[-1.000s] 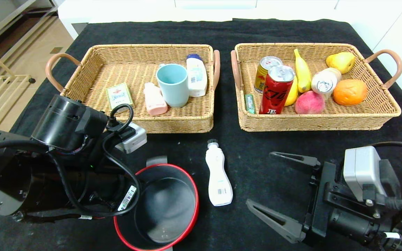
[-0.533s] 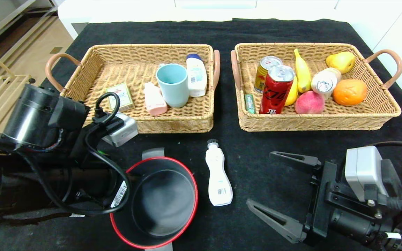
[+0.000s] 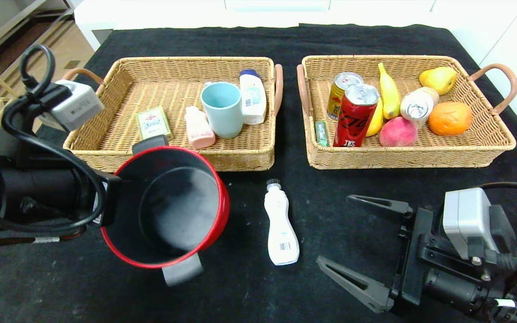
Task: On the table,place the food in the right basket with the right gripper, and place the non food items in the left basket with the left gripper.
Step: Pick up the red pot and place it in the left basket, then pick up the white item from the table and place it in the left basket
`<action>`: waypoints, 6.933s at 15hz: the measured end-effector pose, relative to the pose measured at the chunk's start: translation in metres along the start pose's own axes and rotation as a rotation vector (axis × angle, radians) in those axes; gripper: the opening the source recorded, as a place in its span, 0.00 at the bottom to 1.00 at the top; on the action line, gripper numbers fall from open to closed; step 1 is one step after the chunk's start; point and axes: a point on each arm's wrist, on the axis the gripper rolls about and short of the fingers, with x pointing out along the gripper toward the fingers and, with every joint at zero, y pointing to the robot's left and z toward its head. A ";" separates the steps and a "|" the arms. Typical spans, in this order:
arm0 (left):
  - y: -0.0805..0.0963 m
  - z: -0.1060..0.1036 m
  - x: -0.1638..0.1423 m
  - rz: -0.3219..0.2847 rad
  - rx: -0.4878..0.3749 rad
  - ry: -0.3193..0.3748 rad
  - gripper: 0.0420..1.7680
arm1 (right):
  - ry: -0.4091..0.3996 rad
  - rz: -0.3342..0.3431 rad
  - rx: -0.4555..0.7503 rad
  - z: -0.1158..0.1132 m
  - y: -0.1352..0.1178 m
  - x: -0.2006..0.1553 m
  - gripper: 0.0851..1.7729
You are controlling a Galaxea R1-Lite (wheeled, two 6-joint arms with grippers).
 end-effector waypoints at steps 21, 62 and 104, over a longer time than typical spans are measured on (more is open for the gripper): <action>0.125 0.074 0.077 0.262 -0.286 -0.314 0.08 | 0.013 -0.040 -0.010 -0.003 -0.010 0.000 0.96; -0.182 0.000 0.070 -0.073 -0.192 0.037 0.96 | -0.088 -0.143 -0.085 0.037 -0.013 -0.026 0.96; -0.192 -0.012 0.085 -0.050 -0.166 0.088 0.38 | -0.069 -0.230 -0.071 0.038 -0.029 -0.021 0.96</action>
